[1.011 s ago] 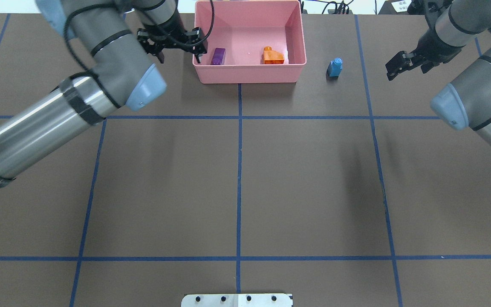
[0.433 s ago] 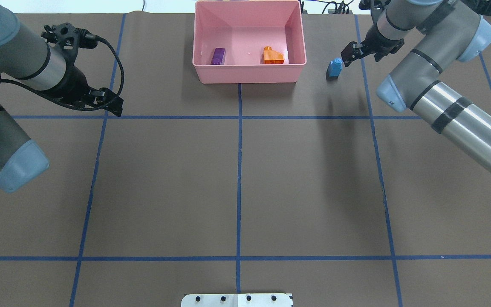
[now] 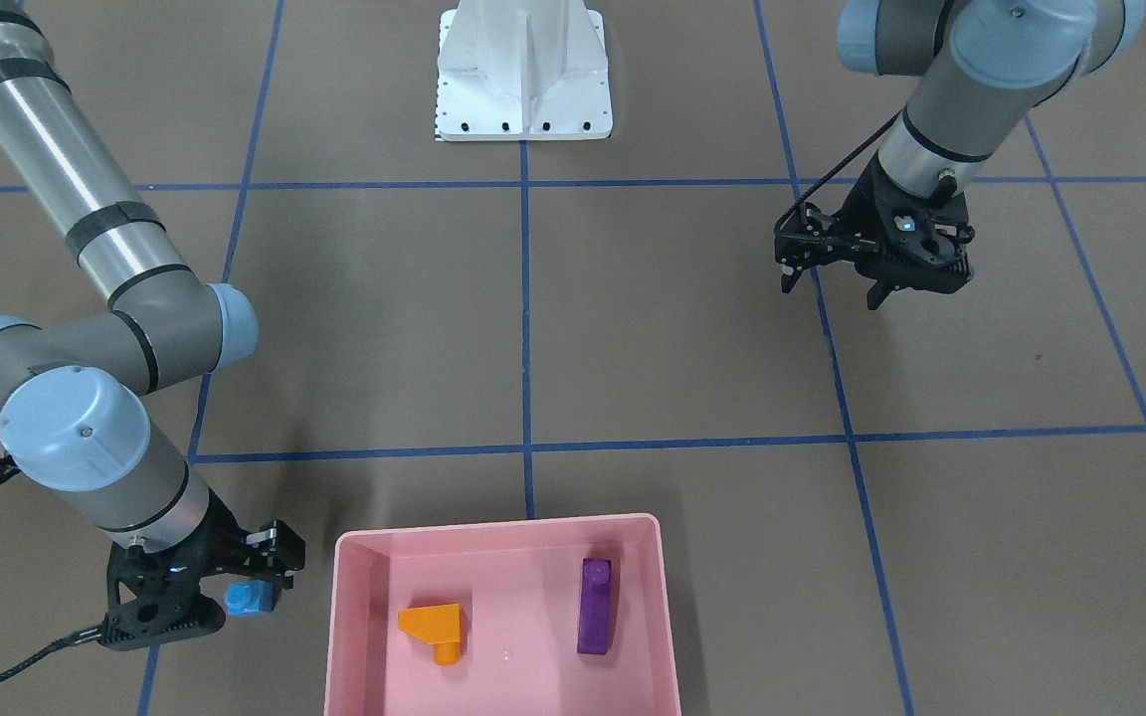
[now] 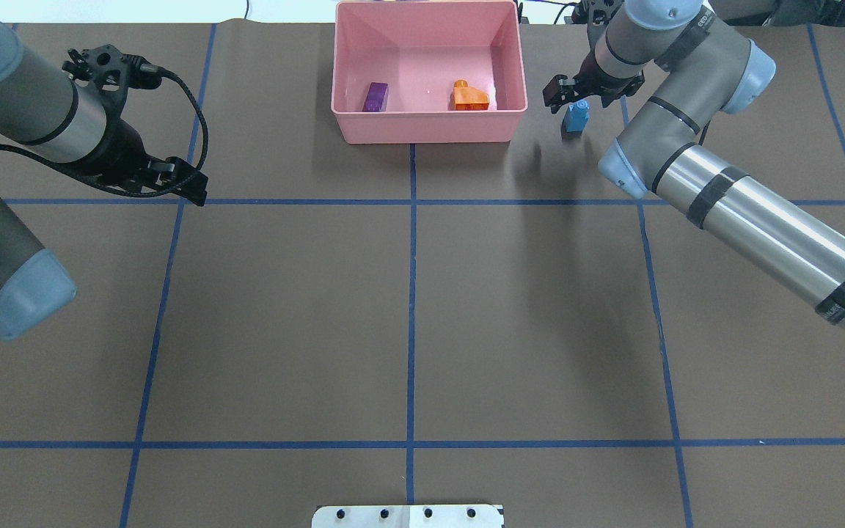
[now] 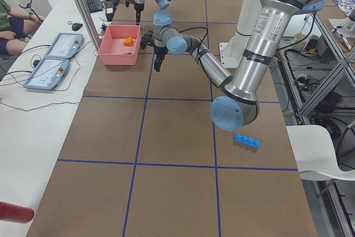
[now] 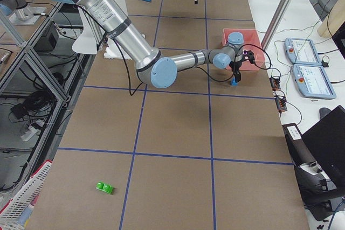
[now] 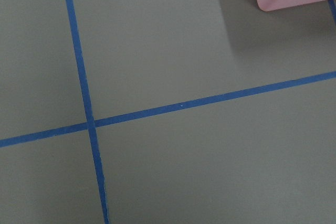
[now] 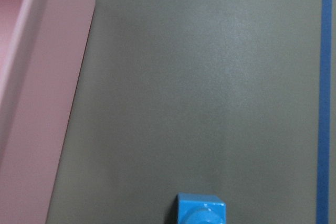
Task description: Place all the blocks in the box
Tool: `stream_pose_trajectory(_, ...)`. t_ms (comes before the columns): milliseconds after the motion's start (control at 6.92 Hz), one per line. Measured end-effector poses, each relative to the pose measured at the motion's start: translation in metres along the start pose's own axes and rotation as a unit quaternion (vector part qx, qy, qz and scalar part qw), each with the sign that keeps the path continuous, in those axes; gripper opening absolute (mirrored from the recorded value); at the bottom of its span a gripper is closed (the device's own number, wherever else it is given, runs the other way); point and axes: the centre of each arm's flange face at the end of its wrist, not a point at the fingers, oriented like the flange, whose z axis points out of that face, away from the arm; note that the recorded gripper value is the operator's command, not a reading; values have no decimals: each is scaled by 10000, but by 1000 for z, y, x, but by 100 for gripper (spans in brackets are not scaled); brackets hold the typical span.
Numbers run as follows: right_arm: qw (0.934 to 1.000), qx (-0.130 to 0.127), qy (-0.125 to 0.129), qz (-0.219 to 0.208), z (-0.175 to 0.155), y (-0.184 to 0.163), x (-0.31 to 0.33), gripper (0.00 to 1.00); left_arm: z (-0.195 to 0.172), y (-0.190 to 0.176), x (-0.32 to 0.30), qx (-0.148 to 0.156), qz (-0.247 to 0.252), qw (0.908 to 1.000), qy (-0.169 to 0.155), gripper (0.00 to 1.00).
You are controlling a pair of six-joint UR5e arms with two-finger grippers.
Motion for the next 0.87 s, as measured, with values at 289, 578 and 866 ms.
stream_pose_trajectory(289,9999,77,73,-5,16,2,-1,63,2,0,1,-4,-21,10000,-11,100)
stream_pose_trajectory(578,9999,67,107,10,20,5,3,0,4,-2,1,-10,-32,10000,-31,100)
stream_pose_trajectory(866,9999,79,110,37,18,4,7,0,6,-2,0,-16,-33,10000,-40,100)
